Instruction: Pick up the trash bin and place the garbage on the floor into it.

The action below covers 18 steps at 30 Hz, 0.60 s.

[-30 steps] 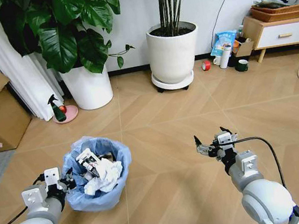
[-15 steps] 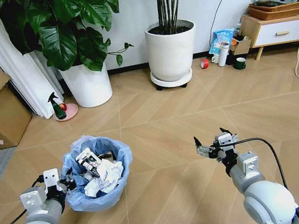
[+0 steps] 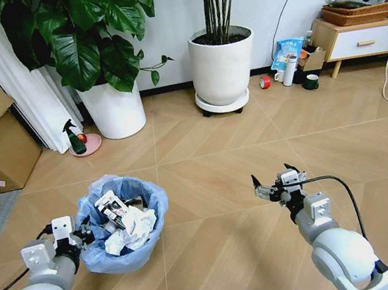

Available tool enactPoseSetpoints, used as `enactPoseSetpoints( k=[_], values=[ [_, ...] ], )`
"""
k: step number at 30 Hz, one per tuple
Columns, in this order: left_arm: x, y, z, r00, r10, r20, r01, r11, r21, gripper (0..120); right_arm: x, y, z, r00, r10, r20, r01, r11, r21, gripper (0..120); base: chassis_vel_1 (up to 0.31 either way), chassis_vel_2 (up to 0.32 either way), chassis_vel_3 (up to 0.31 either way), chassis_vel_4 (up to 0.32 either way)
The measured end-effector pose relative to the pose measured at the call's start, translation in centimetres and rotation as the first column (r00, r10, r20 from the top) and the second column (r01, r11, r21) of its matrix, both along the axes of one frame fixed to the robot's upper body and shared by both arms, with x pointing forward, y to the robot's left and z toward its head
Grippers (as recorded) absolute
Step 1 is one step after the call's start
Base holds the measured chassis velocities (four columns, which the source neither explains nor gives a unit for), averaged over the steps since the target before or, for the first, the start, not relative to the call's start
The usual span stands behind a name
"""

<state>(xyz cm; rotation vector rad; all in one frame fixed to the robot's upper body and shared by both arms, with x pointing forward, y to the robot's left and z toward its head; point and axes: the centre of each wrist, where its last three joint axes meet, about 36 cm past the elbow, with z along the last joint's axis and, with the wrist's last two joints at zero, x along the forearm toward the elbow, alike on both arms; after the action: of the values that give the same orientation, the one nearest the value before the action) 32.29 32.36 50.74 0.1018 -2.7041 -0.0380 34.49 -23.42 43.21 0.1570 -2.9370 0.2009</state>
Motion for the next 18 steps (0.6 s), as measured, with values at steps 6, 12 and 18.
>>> enactPoseSetpoints(
  k=[6,12,18],
  values=[
    [-0.2,-0.5,0.7,1.0,-0.011,0.015,0.012,1.0,-0.019,0,1.0,-0.2,0.0,1.0,-0.021,0.022,0.021,1.0,0.008,100,0.0,0.0,0.0,0.0],
    [-0.2,-0.4,0.9,1.0,-0.012,0.007,0.012,0.999,-0.052,0,0.9,-0.1,-0.8,0.999,-0.047,0.014,0.047,0.999,0.0,100,0.0,0.0,0.0,0.0],
    [0.8,0.2,-0.3,1.0,-0.024,-0.007,0.023,0.997,-0.07,0,1.4,0.3,-2.1,0.997,-0.068,0.022,0.069,0.997,-0.019,100,0.0,0.0,0.0,0.0]
  ],
)
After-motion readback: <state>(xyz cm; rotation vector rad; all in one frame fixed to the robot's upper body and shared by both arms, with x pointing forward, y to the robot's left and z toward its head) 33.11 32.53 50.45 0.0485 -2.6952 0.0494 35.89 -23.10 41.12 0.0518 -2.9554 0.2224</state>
